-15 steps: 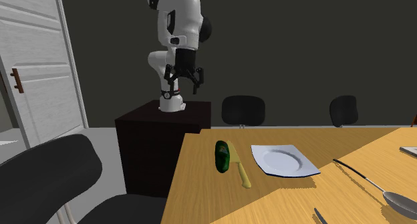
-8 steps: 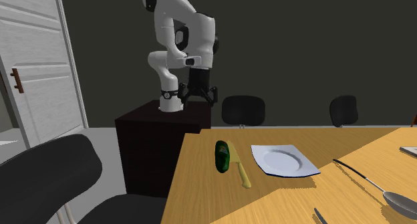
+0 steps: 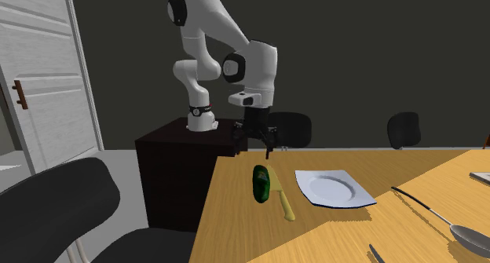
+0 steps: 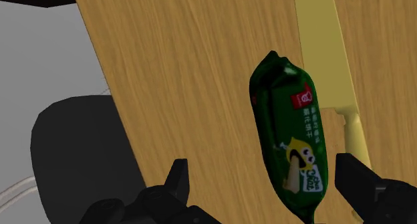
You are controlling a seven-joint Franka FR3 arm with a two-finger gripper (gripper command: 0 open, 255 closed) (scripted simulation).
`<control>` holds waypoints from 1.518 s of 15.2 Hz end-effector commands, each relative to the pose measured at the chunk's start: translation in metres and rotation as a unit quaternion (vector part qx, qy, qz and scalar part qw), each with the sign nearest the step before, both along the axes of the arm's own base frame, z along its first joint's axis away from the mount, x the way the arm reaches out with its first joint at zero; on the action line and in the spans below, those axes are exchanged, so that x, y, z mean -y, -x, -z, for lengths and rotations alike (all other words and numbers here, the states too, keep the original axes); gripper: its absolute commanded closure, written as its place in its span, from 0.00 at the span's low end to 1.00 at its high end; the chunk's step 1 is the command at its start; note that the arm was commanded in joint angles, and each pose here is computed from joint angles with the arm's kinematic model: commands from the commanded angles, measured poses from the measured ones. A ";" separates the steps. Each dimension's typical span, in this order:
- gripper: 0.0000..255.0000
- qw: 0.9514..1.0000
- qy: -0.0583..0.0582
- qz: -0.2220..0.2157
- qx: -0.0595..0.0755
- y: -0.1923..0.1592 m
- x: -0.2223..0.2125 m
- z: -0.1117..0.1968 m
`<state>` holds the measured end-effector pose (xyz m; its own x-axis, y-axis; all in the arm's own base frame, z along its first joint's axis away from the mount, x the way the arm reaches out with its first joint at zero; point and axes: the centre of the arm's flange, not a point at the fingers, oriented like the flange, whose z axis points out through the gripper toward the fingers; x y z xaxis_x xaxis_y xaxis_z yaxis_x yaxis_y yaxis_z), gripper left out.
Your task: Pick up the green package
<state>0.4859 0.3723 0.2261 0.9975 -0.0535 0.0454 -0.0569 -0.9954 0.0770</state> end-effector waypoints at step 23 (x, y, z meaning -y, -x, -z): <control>1.00 1.000 -0.001 0.001 -0.004 -0.015 -0.030 0.070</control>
<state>0.5001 0.4031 0.1532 0.9978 -0.0549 0.0375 -0.0576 -0.9955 0.0754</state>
